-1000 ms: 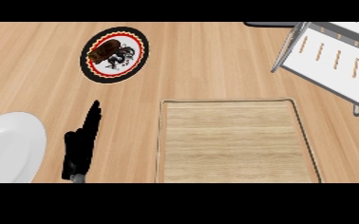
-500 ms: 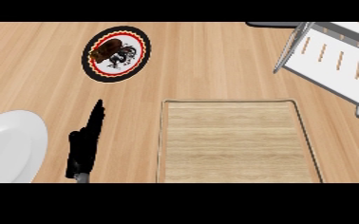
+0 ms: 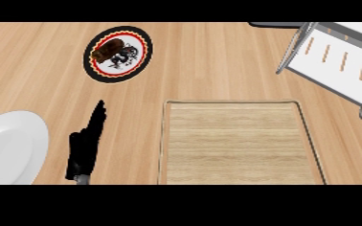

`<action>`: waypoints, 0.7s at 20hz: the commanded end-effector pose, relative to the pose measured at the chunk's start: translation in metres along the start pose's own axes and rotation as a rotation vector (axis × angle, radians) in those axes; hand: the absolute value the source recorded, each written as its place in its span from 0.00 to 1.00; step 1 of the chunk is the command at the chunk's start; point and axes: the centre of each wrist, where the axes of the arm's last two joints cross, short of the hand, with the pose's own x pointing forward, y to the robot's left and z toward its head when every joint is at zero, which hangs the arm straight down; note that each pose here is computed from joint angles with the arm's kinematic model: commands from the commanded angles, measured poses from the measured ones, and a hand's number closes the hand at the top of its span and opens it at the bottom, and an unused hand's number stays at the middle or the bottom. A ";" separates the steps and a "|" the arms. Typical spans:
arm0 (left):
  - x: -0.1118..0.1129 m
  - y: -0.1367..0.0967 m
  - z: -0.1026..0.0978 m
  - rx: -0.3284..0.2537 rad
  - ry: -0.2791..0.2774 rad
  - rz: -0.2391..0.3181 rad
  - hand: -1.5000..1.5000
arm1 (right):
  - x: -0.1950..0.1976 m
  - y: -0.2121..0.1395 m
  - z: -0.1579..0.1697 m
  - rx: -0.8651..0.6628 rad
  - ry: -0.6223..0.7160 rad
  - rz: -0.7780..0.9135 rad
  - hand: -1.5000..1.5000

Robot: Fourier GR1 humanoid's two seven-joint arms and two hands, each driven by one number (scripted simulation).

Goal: Pick the cupcake from the tray and place it in the tiered basket

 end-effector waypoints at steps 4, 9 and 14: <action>-0.001 -0.004 -0.003 -0.015 0.021 -0.012 0.50 | -0.007 0.037 -0.018 0.013 0.044 -0.006 1.00; -0.015 0.002 0.004 0.010 0.016 -0.015 0.50 | -0.024 0.084 -0.014 0.087 0.110 -0.262 1.00; -0.019 0.005 -0.001 0.004 0.029 0.003 0.50 | -0.019 0.076 -0.020 0.112 0.089 -0.462 0.00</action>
